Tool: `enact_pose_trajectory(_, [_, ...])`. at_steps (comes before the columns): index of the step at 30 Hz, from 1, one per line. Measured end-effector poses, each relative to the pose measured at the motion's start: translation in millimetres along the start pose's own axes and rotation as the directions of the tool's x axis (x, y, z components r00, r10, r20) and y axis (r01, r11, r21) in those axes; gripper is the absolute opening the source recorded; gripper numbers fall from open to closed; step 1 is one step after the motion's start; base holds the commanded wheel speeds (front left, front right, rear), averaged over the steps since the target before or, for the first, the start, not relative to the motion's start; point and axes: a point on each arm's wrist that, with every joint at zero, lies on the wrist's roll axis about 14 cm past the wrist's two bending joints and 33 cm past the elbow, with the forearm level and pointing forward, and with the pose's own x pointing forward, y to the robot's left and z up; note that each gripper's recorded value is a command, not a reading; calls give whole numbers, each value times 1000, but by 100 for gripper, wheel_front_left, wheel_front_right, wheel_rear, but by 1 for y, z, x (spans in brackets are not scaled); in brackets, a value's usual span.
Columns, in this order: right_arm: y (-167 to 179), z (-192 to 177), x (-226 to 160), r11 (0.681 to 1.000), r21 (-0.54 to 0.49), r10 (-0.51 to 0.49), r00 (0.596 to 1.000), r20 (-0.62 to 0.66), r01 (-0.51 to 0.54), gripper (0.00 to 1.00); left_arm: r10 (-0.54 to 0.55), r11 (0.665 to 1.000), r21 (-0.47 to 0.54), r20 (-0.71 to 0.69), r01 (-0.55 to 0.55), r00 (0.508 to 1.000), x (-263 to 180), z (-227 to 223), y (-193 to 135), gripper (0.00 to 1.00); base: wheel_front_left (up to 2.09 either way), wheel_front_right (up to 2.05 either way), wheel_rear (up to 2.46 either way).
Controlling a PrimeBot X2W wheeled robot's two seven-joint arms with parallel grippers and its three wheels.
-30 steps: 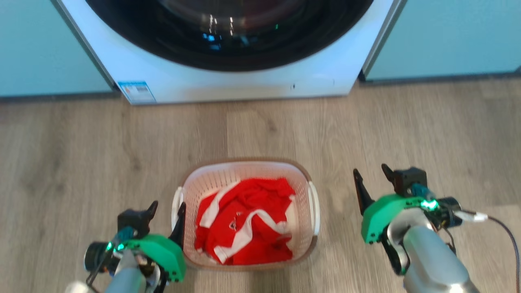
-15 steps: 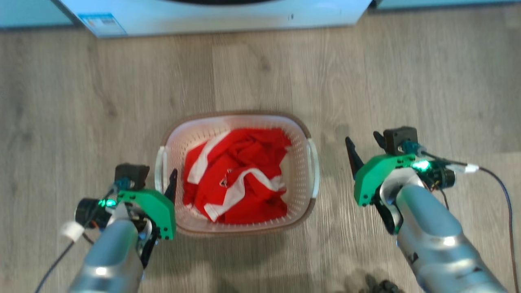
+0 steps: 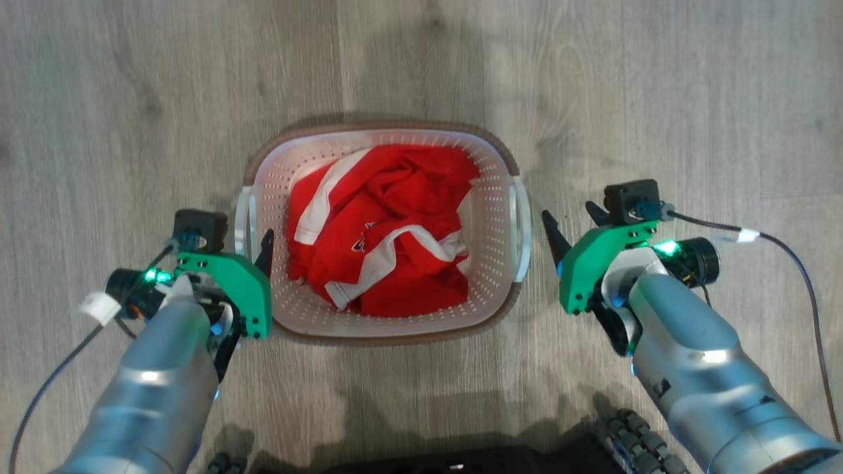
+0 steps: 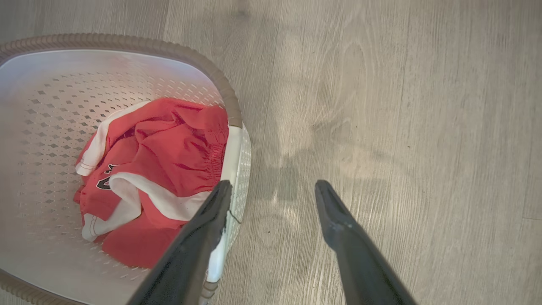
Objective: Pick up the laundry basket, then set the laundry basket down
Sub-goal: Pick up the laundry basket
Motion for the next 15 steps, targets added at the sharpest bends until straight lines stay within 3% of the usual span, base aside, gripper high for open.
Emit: enact_pose_trajectory(15, [12,-29,32,997,46,62,989,-131,-57,100,-36,999,14,-104,38,994,22,-25,1,100,0,0,0])
